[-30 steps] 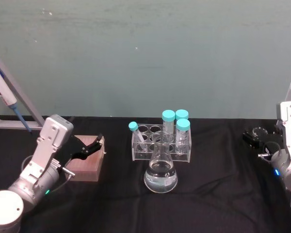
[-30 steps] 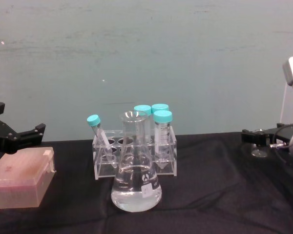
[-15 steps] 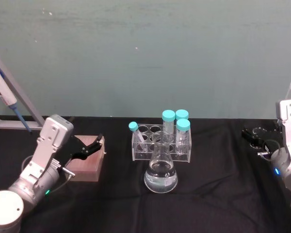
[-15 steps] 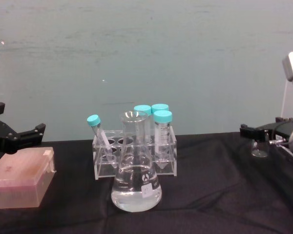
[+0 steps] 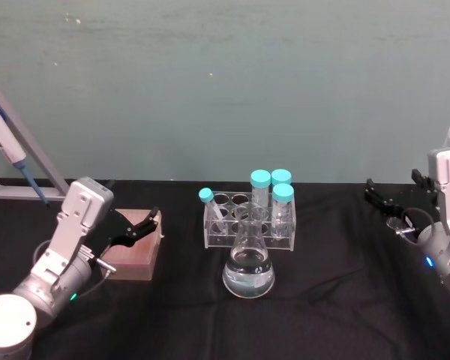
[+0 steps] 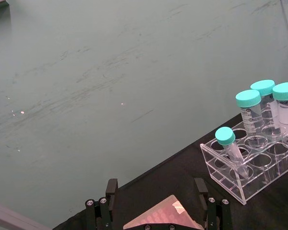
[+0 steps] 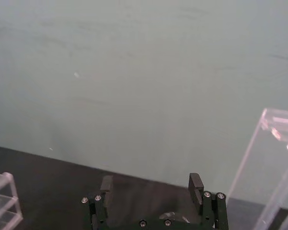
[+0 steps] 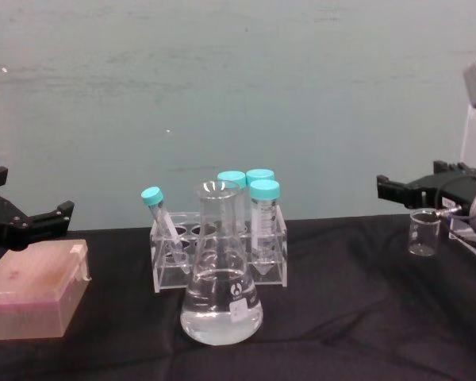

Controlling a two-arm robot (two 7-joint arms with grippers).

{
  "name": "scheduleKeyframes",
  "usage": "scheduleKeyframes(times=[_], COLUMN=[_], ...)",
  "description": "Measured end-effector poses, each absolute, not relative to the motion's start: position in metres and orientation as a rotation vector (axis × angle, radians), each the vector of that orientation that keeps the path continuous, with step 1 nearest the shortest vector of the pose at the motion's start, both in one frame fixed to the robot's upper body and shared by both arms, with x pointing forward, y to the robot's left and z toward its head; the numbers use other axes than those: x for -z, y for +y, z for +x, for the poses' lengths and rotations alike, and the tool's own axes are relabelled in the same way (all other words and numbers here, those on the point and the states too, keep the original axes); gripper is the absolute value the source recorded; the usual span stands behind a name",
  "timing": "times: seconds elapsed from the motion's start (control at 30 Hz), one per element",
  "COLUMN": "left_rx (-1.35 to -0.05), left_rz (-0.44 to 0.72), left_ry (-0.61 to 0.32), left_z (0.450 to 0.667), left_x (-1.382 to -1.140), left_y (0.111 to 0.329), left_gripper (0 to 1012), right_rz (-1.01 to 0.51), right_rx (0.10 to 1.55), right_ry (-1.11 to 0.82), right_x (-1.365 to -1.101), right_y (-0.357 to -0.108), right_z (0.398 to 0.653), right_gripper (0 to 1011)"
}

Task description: Place the experimental apparatus aside using one hand.

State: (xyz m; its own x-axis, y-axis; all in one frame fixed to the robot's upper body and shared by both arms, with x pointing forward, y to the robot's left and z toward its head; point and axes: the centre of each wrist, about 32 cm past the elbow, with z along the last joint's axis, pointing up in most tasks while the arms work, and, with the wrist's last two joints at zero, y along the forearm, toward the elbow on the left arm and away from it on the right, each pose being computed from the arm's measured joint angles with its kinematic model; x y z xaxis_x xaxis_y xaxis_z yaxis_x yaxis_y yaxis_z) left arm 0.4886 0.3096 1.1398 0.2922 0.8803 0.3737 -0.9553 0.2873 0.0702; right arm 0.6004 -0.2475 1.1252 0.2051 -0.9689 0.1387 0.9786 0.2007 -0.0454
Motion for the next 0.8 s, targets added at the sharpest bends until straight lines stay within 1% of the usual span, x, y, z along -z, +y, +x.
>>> scheduleKeyframes(times=[0.3,0.8], left_rx=[-1.248,-1.248], left_rz=[0.305,0.305], left_ry=[-0.285,-0.285], left_z=[0.489,0.489], left_x=[-1.140,-1.140], left_y=[0.310,0.310], left_gripper=[1000,1000], right_rz=[-0.045,-0.016], right_rx=[1.274,1.090], right_ry=[-0.141,-0.180], right_x=[-1.132,-1.138], right_y=[-0.252,-0.262], right_z=[0.590,0.574], right_gripper=[1003,1003])
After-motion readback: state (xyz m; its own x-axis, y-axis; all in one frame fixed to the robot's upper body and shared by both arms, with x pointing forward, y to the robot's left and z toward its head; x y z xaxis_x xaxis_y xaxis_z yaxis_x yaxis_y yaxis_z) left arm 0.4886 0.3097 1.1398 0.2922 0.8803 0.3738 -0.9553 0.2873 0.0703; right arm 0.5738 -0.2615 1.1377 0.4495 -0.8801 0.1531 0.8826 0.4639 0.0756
